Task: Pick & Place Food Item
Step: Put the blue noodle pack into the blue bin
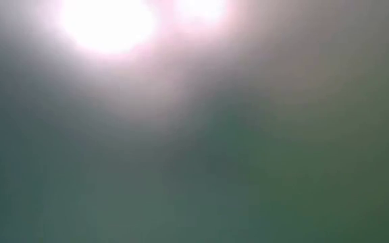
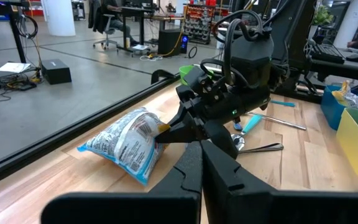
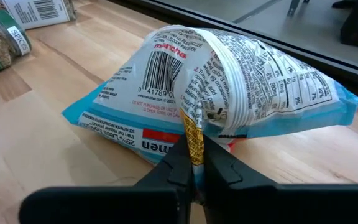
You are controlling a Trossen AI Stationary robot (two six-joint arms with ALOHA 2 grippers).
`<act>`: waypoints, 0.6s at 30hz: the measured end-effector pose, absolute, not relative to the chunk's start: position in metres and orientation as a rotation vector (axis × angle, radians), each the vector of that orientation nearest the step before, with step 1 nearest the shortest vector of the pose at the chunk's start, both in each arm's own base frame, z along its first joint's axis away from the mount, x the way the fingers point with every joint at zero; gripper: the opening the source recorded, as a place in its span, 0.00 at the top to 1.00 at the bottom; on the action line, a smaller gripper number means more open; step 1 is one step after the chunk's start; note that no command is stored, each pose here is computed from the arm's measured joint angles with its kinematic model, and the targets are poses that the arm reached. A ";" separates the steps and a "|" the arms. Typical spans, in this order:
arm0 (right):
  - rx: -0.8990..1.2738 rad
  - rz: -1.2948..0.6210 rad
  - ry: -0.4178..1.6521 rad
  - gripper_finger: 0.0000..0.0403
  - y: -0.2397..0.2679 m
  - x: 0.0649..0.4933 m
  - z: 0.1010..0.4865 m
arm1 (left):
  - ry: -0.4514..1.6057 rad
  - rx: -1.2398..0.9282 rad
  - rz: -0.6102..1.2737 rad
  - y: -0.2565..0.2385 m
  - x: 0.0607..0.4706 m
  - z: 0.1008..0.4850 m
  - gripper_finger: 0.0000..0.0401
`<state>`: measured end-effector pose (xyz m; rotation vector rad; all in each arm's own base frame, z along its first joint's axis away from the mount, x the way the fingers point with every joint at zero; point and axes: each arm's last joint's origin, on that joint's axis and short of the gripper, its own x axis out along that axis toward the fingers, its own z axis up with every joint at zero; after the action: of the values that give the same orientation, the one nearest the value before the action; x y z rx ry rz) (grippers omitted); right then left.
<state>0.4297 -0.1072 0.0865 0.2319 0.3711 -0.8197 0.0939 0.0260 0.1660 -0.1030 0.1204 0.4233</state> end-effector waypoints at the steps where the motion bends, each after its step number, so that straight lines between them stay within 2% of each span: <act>1: 0.232 -0.819 0.372 0.97 -0.107 0.430 0.086 | 0.120 -0.103 0.423 0.026 0.094 0.166 1.00; 11: 0.222 -0.796 0.399 0.97 -0.099 0.430 0.087 | 0.120 -0.103 0.423 0.026 0.094 0.166 1.00; 18: 0.209 -0.796 0.448 0.97 -0.094 0.424 0.101 | 0.120 -0.103 0.423 0.026 0.094 0.166 1.00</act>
<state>0.4244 -0.0943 0.1014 0.2090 0.4482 -0.7960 0.0939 0.0260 0.1660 -0.1030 0.1204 0.4233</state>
